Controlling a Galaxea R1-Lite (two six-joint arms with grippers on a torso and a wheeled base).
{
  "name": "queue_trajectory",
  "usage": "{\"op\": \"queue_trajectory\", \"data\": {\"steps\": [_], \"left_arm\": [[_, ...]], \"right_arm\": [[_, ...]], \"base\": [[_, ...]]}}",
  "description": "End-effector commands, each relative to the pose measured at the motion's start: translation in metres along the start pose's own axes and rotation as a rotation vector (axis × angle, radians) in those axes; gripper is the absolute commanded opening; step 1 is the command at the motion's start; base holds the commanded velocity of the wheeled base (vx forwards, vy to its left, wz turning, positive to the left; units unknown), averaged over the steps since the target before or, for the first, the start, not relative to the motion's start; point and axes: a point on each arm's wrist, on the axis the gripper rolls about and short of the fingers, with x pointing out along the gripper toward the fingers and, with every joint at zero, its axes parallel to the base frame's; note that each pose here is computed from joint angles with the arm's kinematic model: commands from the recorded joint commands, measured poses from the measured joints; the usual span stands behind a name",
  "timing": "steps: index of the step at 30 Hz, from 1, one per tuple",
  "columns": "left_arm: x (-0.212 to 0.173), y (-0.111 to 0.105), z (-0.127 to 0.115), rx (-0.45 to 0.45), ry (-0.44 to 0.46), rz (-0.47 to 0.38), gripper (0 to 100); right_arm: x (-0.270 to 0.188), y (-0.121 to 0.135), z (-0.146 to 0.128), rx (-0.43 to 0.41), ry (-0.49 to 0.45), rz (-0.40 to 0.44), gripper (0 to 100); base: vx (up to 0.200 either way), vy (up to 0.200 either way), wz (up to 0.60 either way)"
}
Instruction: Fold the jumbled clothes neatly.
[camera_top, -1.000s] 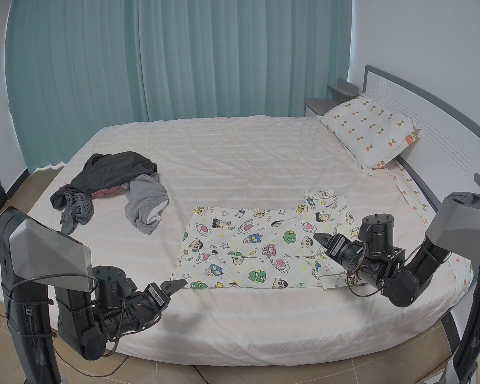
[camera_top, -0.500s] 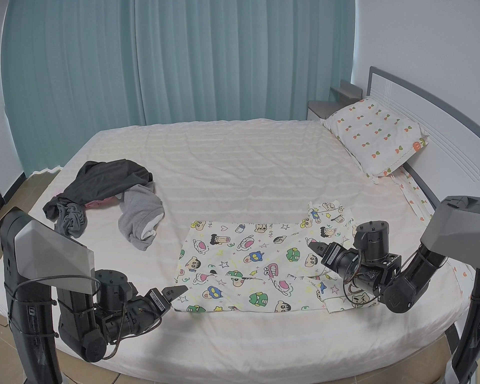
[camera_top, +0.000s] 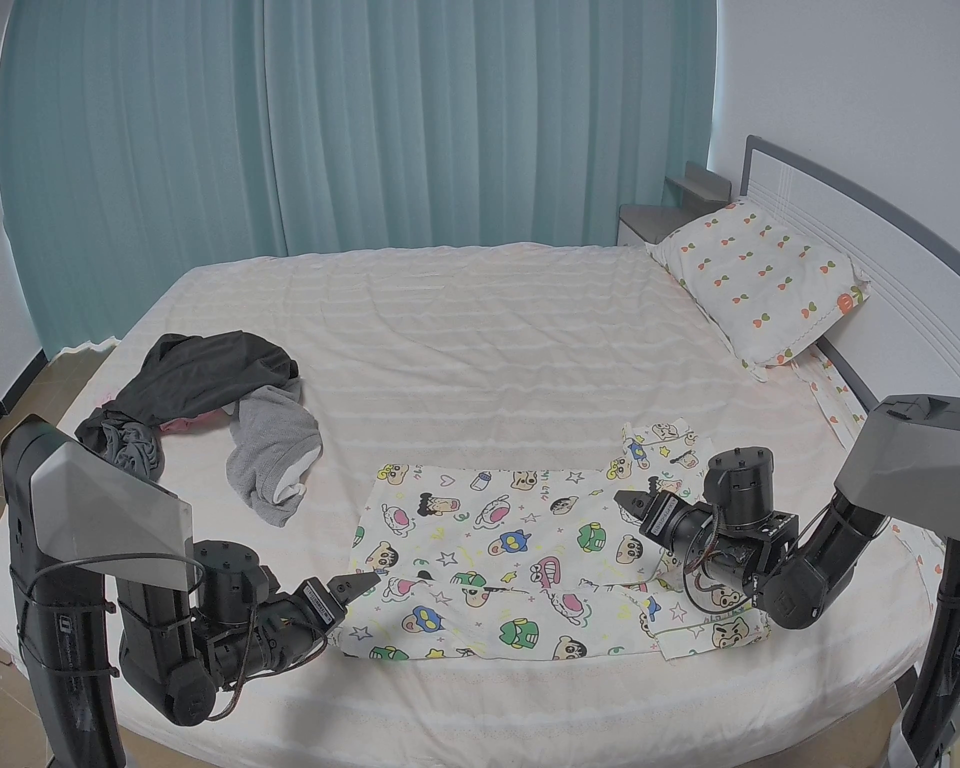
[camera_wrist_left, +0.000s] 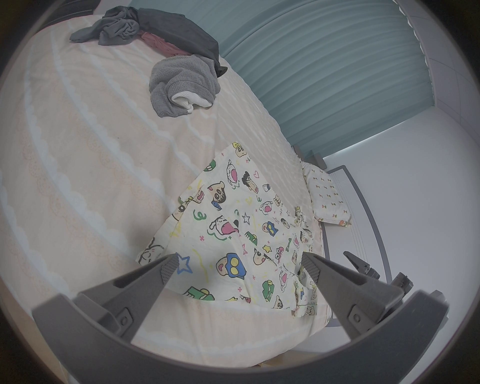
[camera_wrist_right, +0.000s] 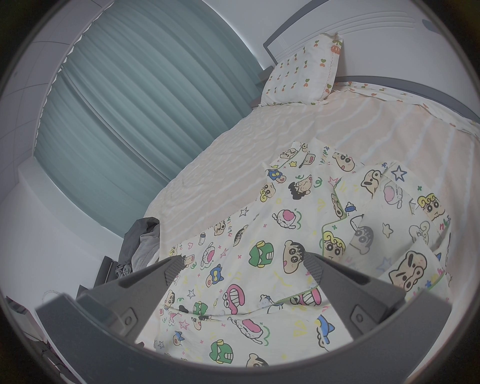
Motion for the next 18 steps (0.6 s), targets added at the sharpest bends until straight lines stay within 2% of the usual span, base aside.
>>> {"op": "queue_trajectory", "data": {"steps": [1, 13, 18], "left_arm": [[0.0002, -0.0024, -0.0004, 0.006, -0.004, -0.018, 100], [0.0006, -0.0017, -0.0007, 0.008, -0.005, -0.013, 100], [0.0011, -0.0021, -0.0003, 0.009, -0.008, -0.015, 100]], "right_arm": [[0.0006, -0.0005, -0.0008, -0.001, 0.002, -0.002, 100], [0.0006, -0.0005, -0.0008, 0.0, 0.003, -0.001, 100], [0.0009, -0.0012, -0.0008, 0.001, 0.004, -0.003, 100]], "base": [[0.0, -0.2, 0.0], [0.0, -0.2, 0.0], [0.0, 0.0, 0.0]]}}
